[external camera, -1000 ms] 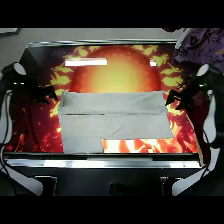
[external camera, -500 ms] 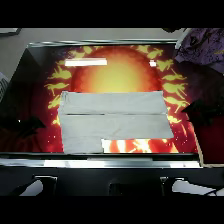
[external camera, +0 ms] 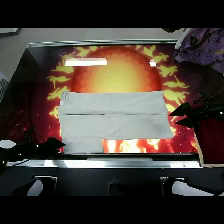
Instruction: Fold the clothes and pants, and hang the long-sleeved shirts on hangers.
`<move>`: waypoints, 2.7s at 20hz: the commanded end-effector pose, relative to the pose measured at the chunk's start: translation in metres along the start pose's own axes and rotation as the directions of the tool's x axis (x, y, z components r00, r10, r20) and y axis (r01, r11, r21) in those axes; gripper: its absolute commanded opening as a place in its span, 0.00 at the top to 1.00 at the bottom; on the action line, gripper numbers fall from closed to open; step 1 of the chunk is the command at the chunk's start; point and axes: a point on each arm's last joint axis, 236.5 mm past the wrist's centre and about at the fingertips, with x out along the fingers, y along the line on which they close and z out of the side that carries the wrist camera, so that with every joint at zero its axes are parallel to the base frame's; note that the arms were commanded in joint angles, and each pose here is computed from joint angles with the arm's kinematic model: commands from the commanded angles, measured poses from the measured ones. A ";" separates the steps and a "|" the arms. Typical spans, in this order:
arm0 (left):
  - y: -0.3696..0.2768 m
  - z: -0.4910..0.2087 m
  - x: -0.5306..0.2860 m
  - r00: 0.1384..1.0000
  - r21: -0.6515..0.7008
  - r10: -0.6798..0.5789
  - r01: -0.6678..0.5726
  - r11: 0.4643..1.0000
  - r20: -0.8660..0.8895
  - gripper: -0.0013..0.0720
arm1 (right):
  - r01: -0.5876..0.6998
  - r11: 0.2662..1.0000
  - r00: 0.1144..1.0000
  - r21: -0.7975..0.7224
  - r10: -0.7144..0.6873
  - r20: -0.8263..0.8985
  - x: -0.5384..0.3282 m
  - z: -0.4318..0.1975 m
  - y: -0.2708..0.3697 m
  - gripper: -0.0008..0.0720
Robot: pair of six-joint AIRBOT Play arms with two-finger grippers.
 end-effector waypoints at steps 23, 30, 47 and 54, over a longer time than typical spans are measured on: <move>-0.018 -0.019 0.023 0.990 0.009 -0.096 0.098 0.995 -0.100 0.96 | 0.036 0.988 0.991 0.150 -0.054 0.119 -0.043 0.001 -0.055 0.13; -0.021 -0.026 0.022 0.986 0.008 -0.106 0.108 0.994 -0.131 0.96 | 0.062 0.981 0.998 0.182 -0.061 -0.011 0.016 -0.021 -0.093 0.14; -0.020 -0.025 0.022 0.986 -0.001 -0.105 0.106 0.994 -0.128 0.96 | -0.039 0.983 0.999 0.177 0.034 0.028 0.052 -0.012 -0.092 0.34; -0.022 -0.022 0.021 0.987 -0.012 -0.106 0.105 0.994 -0.121 0.96 | 0.052 0.996 0.997 0.077 -0.047 -0.067 0.075 -0.027 -0.078 0.95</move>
